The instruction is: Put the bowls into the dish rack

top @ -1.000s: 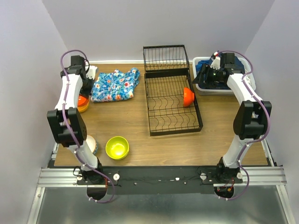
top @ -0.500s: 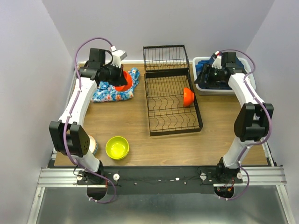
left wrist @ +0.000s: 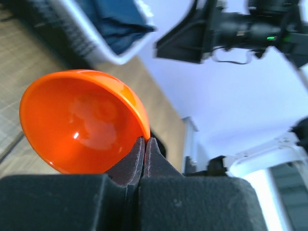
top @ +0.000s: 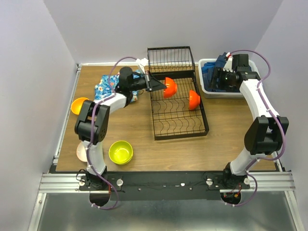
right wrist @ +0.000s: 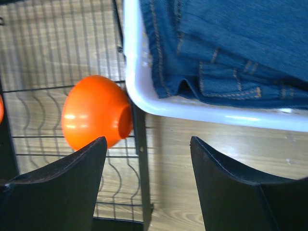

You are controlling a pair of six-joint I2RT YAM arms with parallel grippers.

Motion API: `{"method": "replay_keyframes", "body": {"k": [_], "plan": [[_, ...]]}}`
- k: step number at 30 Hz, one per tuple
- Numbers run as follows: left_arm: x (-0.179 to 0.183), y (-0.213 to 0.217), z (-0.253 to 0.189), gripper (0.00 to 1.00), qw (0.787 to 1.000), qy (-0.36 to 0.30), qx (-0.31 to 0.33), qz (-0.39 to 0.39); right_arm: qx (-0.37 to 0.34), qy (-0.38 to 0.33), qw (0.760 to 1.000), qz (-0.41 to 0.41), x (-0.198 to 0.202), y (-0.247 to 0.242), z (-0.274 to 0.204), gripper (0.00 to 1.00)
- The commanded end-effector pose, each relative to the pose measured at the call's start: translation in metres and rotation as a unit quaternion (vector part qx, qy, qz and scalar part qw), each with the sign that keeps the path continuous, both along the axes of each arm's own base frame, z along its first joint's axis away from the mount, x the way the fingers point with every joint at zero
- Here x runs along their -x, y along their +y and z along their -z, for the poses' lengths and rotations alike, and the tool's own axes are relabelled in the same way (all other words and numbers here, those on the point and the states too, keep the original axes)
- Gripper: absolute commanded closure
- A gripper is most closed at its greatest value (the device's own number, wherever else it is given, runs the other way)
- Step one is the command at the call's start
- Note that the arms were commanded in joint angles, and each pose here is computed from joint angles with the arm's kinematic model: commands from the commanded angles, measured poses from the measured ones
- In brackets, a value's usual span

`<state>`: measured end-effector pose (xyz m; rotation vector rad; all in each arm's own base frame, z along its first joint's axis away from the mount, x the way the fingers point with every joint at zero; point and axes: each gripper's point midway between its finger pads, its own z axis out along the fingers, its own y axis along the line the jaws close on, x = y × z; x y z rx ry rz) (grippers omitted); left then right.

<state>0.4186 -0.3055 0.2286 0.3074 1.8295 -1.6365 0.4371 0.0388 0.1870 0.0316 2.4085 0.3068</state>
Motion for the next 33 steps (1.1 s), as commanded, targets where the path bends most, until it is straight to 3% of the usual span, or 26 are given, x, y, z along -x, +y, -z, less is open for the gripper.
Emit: {"method": "replay_keyframes", "body": {"k": [1,13,33], "plan": [[0.009,-0.029,-0.048,1.00,0.993,-0.059,0.095,0.046,0.046,0.006,0.999,0.011,0.013,-0.017,0.001,0.21],[0.008,-0.081,-0.008,1.00,0.989,-0.023,0.122,0.075,0.071,0.007,0.997,0.013,0.015,-0.026,-0.001,0.21],[0.015,-0.094,0.029,1.00,0.988,0.035,0.132,0.072,0.058,0.026,0.998,0.008,0.013,-0.021,0.014,0.21]]}}
